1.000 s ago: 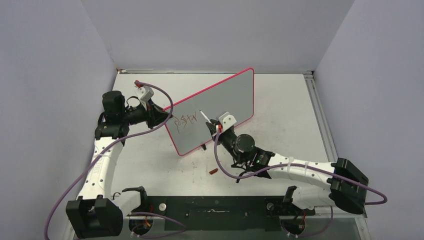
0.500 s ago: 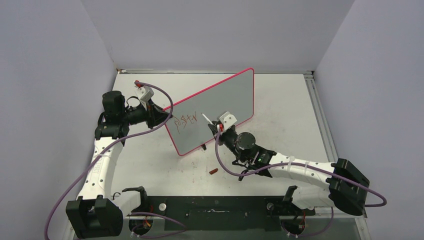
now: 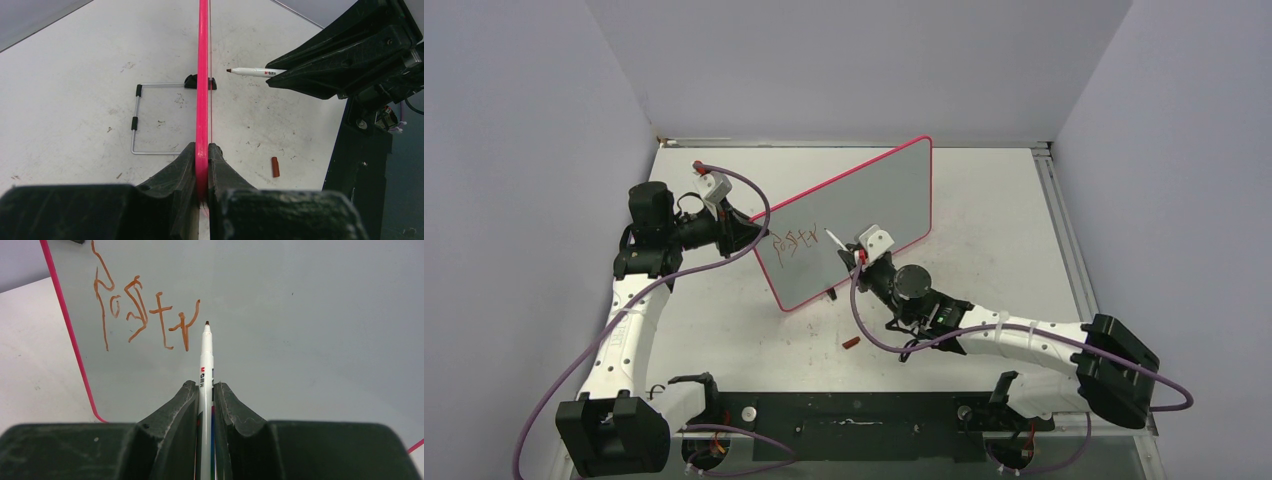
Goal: Write a sentence on the whiteboard
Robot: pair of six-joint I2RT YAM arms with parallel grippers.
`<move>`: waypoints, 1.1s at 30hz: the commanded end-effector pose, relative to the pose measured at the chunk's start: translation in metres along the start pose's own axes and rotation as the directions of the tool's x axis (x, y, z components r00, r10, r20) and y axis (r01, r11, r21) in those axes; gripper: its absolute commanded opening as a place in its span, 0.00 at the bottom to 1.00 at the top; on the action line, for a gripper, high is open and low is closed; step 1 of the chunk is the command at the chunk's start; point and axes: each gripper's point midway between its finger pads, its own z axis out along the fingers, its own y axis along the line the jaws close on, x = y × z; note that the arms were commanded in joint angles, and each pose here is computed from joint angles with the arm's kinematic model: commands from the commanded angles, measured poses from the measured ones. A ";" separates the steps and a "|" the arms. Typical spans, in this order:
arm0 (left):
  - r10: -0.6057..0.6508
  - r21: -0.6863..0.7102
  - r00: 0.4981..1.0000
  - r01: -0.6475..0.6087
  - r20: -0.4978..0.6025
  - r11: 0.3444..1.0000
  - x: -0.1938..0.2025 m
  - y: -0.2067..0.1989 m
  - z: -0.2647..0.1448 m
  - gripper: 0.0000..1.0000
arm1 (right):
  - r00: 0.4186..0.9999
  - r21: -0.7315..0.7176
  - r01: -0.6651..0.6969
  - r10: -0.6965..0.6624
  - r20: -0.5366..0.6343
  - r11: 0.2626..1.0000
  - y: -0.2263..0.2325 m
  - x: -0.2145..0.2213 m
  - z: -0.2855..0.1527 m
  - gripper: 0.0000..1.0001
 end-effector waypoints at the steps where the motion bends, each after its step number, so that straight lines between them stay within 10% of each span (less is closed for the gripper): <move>1: 0.010 -0.004 1.000 -0.010 -0.024 1.000 0.005 0.000 -0.001 0.00 | 0.997 0.016 -0.024 0.023 0.067 1.000 -0.003 -0.022 0.008 0.05; 33: 0.014 0.001 1.000 -0.014 -0.021 1.000 0.004 -0.001 -0.001 0.00 | 0.999 0.060 -0.019 0.021 -0.036 0.998 -0.002 0.016 0.019 0.05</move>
